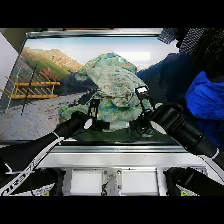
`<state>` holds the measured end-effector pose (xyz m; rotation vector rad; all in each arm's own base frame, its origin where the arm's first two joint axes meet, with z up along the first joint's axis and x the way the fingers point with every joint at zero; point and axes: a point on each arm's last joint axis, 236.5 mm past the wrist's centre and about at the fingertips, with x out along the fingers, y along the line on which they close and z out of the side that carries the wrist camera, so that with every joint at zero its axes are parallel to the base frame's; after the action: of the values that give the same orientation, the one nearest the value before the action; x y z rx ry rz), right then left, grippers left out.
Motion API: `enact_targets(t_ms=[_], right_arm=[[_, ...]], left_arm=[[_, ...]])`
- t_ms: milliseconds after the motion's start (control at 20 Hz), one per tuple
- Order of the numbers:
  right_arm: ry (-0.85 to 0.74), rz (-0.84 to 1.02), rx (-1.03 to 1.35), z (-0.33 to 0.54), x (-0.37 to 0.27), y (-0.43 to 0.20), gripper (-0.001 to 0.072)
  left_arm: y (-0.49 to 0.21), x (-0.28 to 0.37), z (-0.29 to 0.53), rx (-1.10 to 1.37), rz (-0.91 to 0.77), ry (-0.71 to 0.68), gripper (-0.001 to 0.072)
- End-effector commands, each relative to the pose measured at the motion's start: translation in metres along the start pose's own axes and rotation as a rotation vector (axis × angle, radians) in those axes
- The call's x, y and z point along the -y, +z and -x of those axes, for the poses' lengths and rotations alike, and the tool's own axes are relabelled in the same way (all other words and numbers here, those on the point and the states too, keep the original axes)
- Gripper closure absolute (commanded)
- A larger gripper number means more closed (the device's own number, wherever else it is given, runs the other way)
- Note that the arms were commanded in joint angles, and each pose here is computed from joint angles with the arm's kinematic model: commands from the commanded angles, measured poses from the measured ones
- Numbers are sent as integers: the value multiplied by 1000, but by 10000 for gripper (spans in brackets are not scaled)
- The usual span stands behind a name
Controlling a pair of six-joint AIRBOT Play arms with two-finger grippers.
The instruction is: Fold the clothes and pants, and hang the long-sleeved shirts on hangers.
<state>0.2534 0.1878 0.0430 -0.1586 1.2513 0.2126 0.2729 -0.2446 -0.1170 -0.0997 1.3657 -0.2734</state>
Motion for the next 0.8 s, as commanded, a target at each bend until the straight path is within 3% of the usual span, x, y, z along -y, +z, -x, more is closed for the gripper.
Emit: enact_targets(t_ms=[0,200,350,500,600,750], right_arm=[[3,-10,0,0,0,0,699],[-42,1,37,28,53,36,700],[-82,-70,227,121,115,97,700],[-97,-99,425,215,138,125,701],[-81,-108,504,250,137,126,700],[-83,-117,418,244,137,102,700]], left_arm=[[8,4,1,31,11,-16,699],[68,29,86,145,-145,-64,699],[152,73,260,531,-226,-203,699],[164,115,411,820,-350,-312,700],[148,131,449,850,-421,-338,700],[123,124,419,695,-446,-295,699]])
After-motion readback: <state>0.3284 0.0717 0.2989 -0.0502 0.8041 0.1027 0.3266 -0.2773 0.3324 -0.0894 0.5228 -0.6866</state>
